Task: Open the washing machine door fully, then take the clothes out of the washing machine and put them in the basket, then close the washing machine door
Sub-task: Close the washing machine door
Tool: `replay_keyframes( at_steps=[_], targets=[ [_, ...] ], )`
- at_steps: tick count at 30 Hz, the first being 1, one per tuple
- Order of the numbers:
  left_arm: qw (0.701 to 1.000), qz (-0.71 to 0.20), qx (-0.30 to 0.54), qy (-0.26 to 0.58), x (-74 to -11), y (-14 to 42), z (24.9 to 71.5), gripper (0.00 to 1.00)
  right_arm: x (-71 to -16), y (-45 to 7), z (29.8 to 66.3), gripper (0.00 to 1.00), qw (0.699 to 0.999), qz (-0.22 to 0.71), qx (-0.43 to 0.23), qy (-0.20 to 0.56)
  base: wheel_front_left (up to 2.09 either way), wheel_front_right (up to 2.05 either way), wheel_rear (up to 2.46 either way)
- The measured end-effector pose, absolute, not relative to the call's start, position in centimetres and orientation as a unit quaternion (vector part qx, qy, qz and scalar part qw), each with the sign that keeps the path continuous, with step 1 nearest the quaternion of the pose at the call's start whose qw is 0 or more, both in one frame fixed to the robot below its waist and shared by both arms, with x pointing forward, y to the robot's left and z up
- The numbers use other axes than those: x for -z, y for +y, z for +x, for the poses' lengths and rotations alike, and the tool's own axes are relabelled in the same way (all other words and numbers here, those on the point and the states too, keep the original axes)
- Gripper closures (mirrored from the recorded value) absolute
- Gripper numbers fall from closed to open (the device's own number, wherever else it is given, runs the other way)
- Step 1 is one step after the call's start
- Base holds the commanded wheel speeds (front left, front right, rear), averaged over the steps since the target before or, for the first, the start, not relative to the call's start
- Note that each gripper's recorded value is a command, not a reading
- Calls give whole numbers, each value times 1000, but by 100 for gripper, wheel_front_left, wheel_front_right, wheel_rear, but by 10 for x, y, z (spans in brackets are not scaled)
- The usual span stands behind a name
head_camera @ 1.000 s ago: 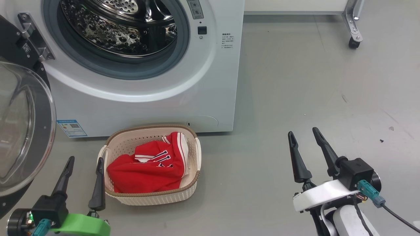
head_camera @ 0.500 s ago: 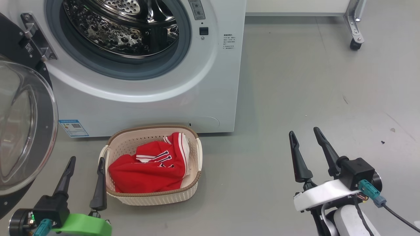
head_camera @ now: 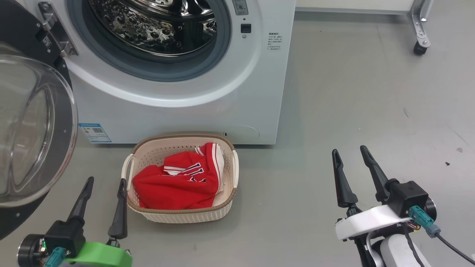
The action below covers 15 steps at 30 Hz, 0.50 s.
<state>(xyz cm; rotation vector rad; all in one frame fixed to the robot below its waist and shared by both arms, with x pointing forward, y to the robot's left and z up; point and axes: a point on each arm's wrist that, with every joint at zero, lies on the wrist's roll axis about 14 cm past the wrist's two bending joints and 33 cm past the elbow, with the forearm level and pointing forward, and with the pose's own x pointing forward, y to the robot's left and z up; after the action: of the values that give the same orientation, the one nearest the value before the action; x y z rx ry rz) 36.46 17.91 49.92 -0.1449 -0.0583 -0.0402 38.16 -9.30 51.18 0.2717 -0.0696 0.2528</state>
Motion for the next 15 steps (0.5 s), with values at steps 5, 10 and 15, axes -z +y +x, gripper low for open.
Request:
replay_keyframes(
  at_steps=[5,10,15],
  targets=[
    [997,-72,7,-22,-495,187,359,0,-507,-79,386,0,979,138,-145,-26,0,0,0],
    [997,-69,-17,-17,-491,202,351,0,-503,-59,390,0,974,140,-176,-17,0,0,0],
    [996,-65,-55,-14,-489,224,340,0,-498,-34,391,0,966,143,-215,-7,0,0,0]
  ],
)
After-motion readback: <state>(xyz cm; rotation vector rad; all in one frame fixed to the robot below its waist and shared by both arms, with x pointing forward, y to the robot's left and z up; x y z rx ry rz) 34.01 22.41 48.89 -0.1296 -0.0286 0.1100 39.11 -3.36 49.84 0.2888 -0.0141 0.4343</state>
